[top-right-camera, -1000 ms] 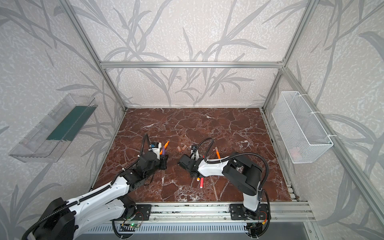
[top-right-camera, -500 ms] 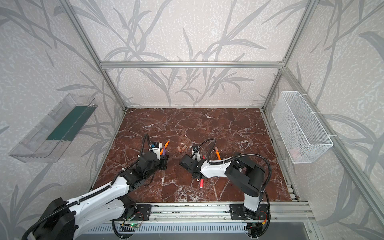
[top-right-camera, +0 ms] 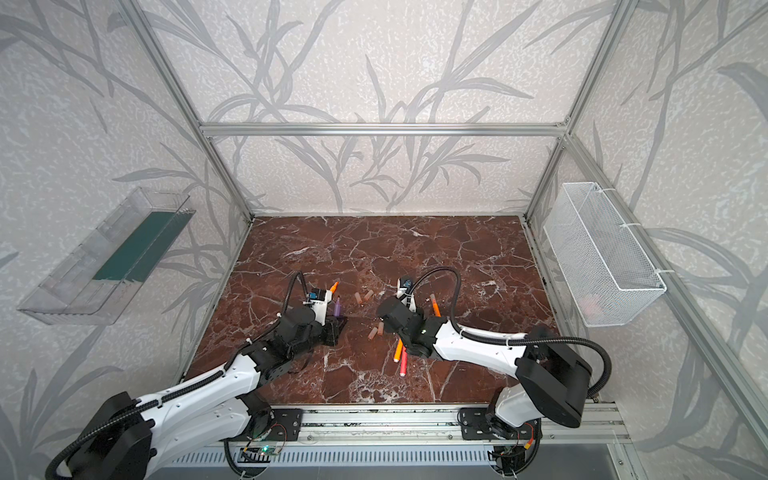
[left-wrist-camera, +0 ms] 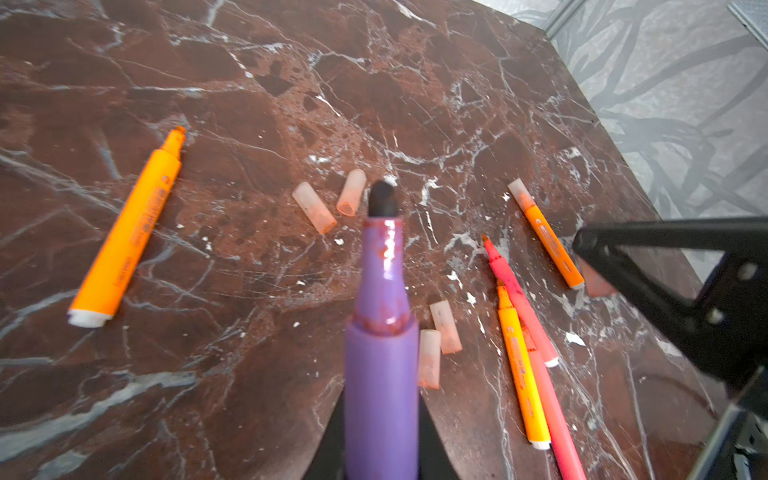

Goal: Insert the pens into the pen caps
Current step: 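Lift the pink cap with the right gripper toward the purple marker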

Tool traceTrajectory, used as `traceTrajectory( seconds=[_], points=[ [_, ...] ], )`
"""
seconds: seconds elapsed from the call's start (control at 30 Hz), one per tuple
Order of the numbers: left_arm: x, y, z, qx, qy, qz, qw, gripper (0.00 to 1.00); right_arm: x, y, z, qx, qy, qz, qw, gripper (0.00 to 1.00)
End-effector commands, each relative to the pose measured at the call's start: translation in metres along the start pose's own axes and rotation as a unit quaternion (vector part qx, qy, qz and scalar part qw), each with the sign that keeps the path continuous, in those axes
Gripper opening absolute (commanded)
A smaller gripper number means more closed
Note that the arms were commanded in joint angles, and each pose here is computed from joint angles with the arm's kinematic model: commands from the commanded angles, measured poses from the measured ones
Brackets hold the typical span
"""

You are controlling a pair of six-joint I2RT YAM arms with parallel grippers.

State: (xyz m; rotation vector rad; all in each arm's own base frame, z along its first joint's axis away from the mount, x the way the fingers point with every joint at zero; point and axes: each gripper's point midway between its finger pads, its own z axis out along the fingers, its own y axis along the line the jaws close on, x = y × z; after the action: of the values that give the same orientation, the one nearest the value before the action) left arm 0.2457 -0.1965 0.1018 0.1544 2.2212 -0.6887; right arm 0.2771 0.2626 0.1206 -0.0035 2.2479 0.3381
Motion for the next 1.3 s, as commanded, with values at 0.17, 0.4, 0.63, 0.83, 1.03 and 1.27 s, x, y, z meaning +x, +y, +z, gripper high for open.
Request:
traceTrajectory(
  seconds=[0.17,0.4,0.63,0.83,1.03,1.27],
  points=[
    [0.009,-0.040,0.009,0.071,0.012,0.006,0.997,0.00,-0.033,0.005,-0.021,-0.071,-0.054,0.025,0.996,0.09],
    [0.009,-0.068,0.022,0.121,0.014,-0.011,0.992,0.00,-0.058,0.022,-0.033,-0.152,-0.093,0.079,0.981,0.08],
    [0.008,-0.086,0.032,0.159,0.023,-0.021,0.987,0.00,-0.076,0.033,-0.036,-0.206,-0.115,0.127,0.963,0.06],
    [0.006,-0.095,0.032,0.179,0.021,-0.021,0.983,0.00,-0.082,0.040,-0.032,-0.232,-0.131,0.161,0.950,0.05],
    [0.004,-0.106,0.027,0.202,0.018,-0.019,0.979,0.00,-0.080,0.050,-0.019,-0.251,-0.128,0.185,0.942,0.03],
    [0.004,-0.107,0.025,0.208,0.012,-0.019,0.978,0.00,-0.082,0.062,-0.017,-0.277,-0.126,0.196,0.932,0.01]
  ],
)
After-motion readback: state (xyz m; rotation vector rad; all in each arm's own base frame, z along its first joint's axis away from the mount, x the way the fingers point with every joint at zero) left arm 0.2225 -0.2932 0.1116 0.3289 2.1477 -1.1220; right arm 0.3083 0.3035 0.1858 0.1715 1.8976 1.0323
